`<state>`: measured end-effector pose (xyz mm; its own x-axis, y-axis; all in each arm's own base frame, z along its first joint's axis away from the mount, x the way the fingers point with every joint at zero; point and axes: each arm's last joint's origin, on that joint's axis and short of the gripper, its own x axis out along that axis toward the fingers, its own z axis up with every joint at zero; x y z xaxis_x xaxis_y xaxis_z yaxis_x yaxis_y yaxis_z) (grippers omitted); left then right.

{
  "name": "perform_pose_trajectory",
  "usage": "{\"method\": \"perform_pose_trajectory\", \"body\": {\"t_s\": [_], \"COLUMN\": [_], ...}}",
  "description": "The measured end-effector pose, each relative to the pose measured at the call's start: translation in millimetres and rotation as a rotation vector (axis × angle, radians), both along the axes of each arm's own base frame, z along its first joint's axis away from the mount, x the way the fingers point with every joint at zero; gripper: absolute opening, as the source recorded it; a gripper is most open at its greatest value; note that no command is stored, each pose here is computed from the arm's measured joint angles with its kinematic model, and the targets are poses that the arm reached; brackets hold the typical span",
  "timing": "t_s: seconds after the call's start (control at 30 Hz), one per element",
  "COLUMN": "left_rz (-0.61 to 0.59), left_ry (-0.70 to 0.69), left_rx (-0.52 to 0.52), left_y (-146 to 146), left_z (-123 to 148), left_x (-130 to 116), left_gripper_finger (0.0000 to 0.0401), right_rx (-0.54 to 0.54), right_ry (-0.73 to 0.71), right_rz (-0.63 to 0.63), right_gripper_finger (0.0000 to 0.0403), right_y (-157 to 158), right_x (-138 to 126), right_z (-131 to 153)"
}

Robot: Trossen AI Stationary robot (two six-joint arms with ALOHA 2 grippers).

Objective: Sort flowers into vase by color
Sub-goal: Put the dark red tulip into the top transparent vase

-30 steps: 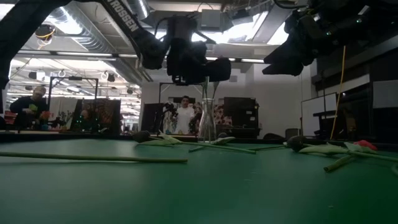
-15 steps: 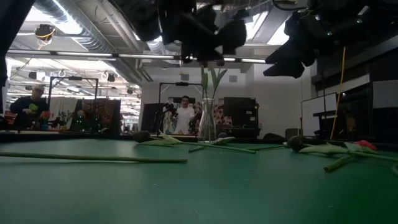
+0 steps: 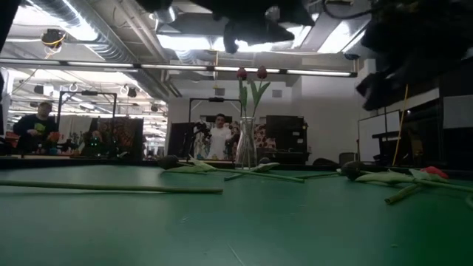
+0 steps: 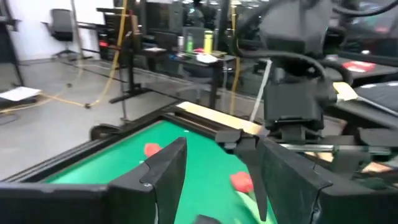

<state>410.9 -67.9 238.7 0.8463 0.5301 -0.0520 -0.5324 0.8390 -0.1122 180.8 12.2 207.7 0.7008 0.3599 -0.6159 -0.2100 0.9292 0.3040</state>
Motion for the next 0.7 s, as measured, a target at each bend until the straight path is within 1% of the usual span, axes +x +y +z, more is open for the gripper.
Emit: {"method": "perform_pose_trajectory", "body": {"t_s": [0.17, 0.3, 0.5, 0.63, 0.7], "left_rz": [-0.057, -0.085, -0.085, -0.074, -0.073], "left_ry": [-0.011, -0.012, 0.023, 0.037, 0.037], "left_rx": [-0.032, -0.044, -0.117, -0.173, -0.183], "left_y": [-24.5, -36.3, -41.1, -41.5, -42.3], "left_z": [-0.9, -1.5, -9.8, -14.8, -15.4], "left_x": [-4.8, -7.8, -10.1, -11.3, -11.6], "left_gripper_finger": [0.0192, 0.0192, 0.0192, 0.0192, 0.0192], "right_rx": [-0.121, -0.213, -0.298, -0.342, -0.365], "right_ry": [0.061, 0.12, 0.255, 0.363, 0.411], "right_rz": [0.083, 0.141, 0.204, 0.224, 0.229], "right_gripper_finger": [0.0303, 0.0303, 0.0303, 0.0303, 0.0303], "right_y": [31.6, 51.1, 70.0, 74.8, 75.6], "right_x": [-7.4, -11.4, -9.8, -5.1, -3.1], "right_z": [-7.0, -17.0, -41.1, -61.6, -70.6]}}
